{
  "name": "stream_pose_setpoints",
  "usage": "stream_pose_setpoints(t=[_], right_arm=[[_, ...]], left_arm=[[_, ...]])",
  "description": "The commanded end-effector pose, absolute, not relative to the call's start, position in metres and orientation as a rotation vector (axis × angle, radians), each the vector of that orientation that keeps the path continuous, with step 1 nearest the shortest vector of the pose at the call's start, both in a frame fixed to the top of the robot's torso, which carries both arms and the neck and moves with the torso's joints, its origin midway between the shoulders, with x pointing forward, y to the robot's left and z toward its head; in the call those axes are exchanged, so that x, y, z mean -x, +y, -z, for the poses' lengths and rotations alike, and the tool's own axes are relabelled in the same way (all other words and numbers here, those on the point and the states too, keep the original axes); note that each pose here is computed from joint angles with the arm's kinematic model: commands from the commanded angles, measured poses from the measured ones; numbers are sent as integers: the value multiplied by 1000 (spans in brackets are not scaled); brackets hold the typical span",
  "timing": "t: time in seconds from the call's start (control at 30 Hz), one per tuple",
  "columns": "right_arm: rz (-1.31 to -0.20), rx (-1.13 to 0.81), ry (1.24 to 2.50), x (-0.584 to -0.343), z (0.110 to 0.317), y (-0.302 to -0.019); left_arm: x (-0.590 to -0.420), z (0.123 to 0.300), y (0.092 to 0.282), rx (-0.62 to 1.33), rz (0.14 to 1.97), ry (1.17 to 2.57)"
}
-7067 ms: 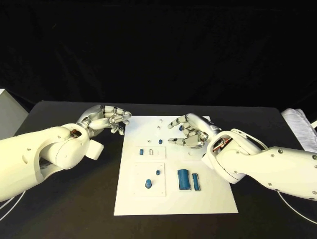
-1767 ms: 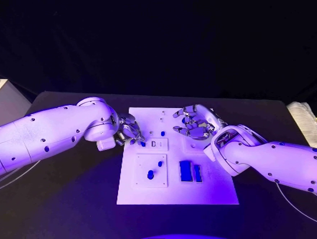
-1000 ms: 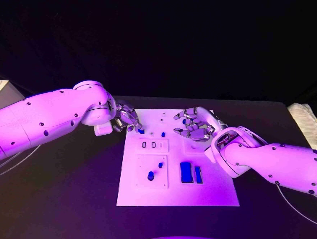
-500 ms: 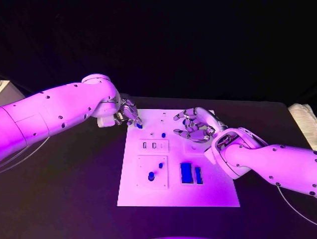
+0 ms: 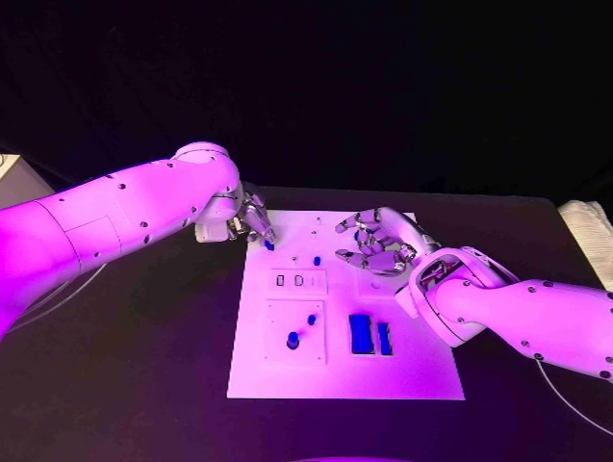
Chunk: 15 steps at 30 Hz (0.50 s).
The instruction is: Assemble the parts on the task board
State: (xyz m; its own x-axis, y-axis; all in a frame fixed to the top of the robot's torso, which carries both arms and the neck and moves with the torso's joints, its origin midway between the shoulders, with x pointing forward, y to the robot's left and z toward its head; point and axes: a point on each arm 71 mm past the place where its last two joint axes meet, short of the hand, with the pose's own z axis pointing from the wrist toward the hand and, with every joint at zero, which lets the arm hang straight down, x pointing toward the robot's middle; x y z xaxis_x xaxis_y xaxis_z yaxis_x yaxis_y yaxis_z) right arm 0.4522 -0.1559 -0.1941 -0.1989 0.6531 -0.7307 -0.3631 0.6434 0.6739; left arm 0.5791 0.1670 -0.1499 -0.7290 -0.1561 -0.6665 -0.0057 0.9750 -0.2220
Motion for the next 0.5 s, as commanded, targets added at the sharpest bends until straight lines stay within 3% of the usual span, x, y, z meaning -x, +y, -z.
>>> stream_pose_setpoints(t=[0.03, 0.5], right_arm=[[-944, -242, 1515, -451, 194, -154], [-945, -242, 1515, -452, 194, -154]], left_arm=[[-580, 149, 165, 94, 244, 2370], [-581, 148, 162, 93, 249, 2363]])
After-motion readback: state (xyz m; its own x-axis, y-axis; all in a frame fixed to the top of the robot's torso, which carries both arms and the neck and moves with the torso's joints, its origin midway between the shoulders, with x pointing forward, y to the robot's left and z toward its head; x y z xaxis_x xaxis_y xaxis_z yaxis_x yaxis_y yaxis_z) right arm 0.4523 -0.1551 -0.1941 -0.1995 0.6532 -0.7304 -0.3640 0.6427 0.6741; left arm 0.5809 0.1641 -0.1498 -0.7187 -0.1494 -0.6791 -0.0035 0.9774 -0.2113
